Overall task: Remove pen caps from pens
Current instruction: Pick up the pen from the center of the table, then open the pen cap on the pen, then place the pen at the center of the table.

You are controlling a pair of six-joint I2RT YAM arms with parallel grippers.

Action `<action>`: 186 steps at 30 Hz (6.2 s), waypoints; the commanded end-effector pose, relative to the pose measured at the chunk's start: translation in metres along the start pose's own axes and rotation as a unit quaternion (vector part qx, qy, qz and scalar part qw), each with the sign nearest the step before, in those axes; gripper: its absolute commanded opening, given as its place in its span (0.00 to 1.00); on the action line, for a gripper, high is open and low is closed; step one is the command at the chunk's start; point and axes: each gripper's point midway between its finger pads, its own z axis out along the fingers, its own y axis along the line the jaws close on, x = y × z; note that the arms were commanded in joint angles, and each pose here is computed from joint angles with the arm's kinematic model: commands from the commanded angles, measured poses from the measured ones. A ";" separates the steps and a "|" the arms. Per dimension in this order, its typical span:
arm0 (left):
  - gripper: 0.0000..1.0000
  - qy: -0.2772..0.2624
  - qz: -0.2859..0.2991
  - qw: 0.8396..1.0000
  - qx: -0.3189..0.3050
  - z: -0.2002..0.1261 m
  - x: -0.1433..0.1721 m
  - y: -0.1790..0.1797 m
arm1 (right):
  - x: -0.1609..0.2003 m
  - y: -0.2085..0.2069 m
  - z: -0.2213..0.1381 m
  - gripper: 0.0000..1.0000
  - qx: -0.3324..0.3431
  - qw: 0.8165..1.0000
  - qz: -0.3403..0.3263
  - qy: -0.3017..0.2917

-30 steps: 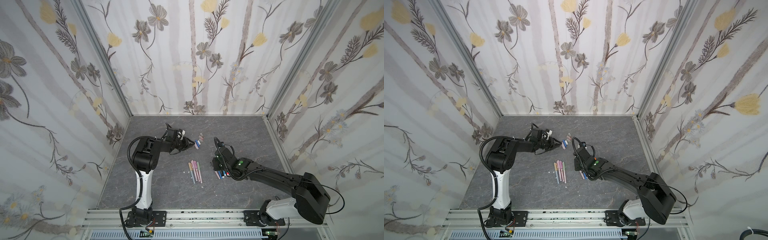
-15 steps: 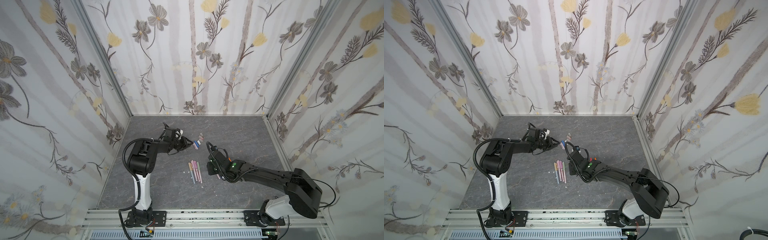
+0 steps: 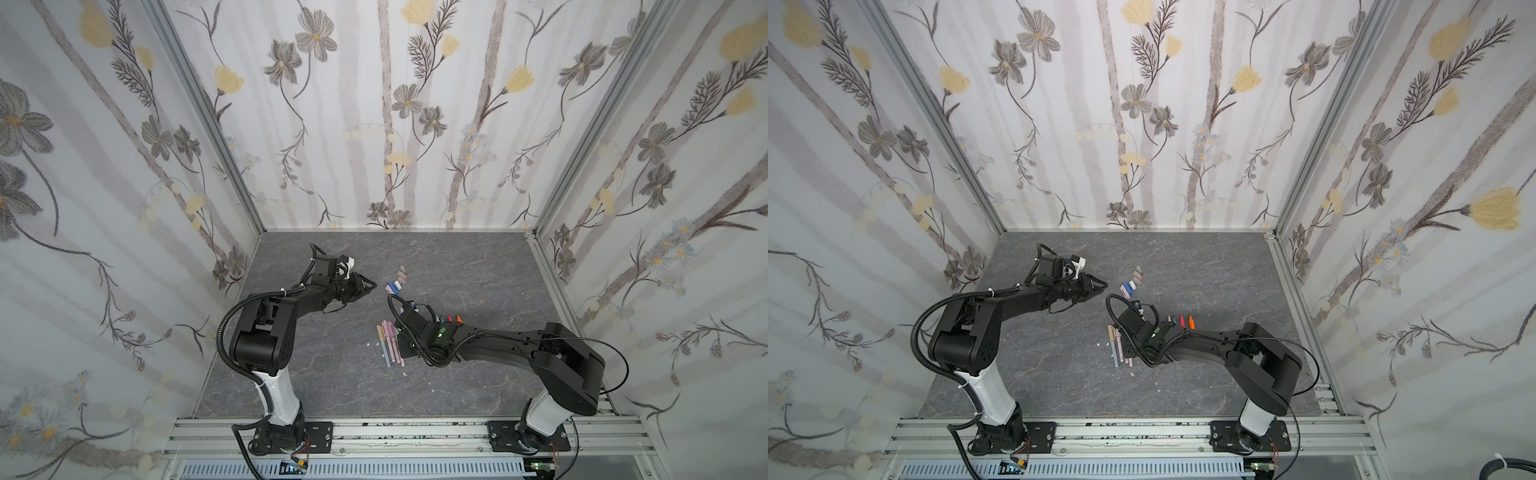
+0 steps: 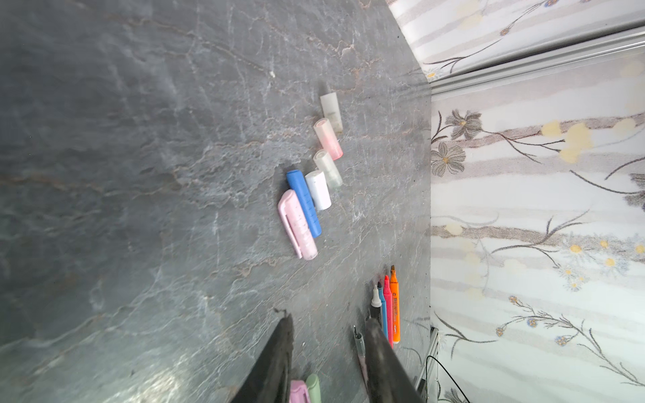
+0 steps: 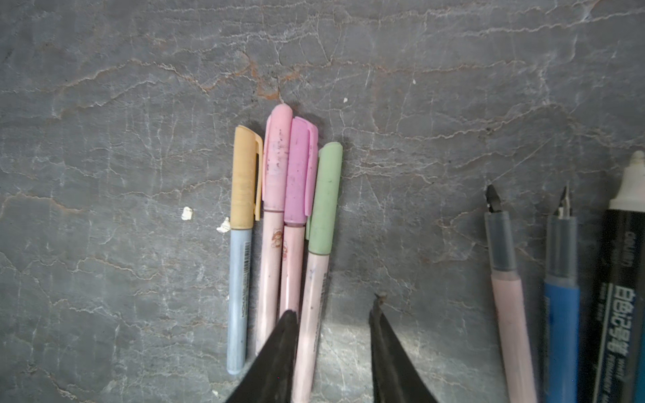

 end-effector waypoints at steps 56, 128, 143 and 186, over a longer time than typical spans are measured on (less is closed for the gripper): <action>0.37 0.063 0.027 0.985 0.156 0.021 0.077 -0.104 | -0.066 -0.034 -0.055 0.03 -0.105 0.989 0.063 -0.088; 0.00 0.019 0.061 0.994 0.094 0.052 -0.020 -0.111 | -0.023 -0.018 -0.049 0.00 -0.113 0.991 0.042 -0.057; 0.00 -0.001 0.029 0.999 0.014 -0.013 -0.002 -0.019 | 0.004 -0.056 -0.011 0.02 0.031 0.999 0.019 -0.005; 0.00 0.003 -0.016 1.000 0.009 0.021 0.016 0.020 | -0.049 -0.068 -0.045 0.24 0.108 0.992 -0.004 -0.061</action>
